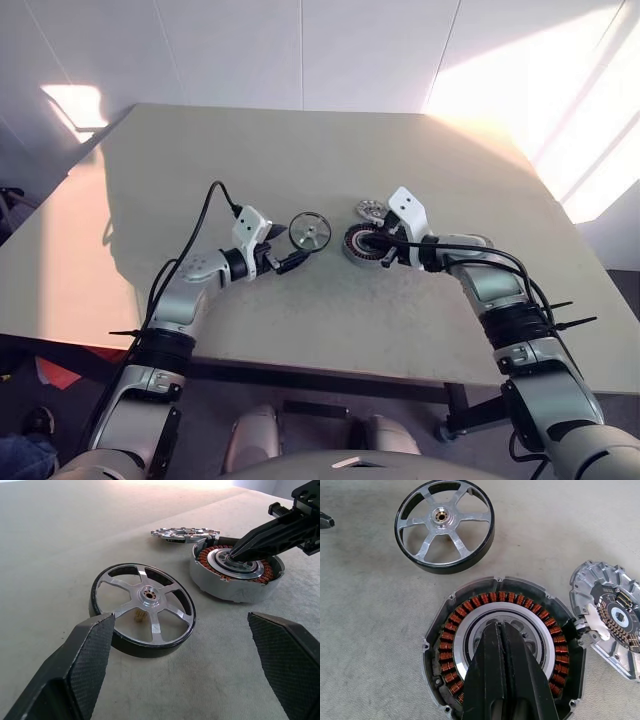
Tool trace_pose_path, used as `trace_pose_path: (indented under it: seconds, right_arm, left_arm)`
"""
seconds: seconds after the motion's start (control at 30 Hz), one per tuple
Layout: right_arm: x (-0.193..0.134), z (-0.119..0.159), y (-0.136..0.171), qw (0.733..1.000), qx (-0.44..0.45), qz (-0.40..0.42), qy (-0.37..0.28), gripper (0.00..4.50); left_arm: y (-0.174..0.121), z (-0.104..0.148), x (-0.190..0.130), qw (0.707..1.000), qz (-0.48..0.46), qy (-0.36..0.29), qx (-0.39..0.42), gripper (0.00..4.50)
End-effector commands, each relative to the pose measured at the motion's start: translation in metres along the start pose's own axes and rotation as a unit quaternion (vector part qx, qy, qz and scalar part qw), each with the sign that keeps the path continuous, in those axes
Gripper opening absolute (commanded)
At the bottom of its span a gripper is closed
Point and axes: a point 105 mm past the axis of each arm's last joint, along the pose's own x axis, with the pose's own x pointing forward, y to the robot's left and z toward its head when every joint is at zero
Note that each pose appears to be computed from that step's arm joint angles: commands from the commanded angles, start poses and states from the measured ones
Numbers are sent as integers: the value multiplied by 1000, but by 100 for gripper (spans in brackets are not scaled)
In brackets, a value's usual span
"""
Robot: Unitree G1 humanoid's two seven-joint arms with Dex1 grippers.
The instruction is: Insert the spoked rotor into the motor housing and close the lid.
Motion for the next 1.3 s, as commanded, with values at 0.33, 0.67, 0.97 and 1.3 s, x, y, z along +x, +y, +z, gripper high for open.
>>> trace_pose_path:
  seconds: [0.33, 0.67, 0.97, 1.3]
  right_arm:
    - [-1, 3, -11, 999, -28, -18, 11, 2]
    - [-8, -1, -10, 999, -32, -11, 15, 2]
    - [-4, -3, 6, 1000, -26, 1, 11, 2]
    - [-9, 26, -13, 998, -48, -22, -17, 2]
  left_arm:
    - [1, 17, 0, 999, 1, -22, 24, 450]
    - [3, 17, -3, 999, 6, -21, 28, 450]
    - [8, 19, -2, 999, 10, -21, 31, 450]
    - [8, 17, -1, 999, 8, -19, 31, 450]
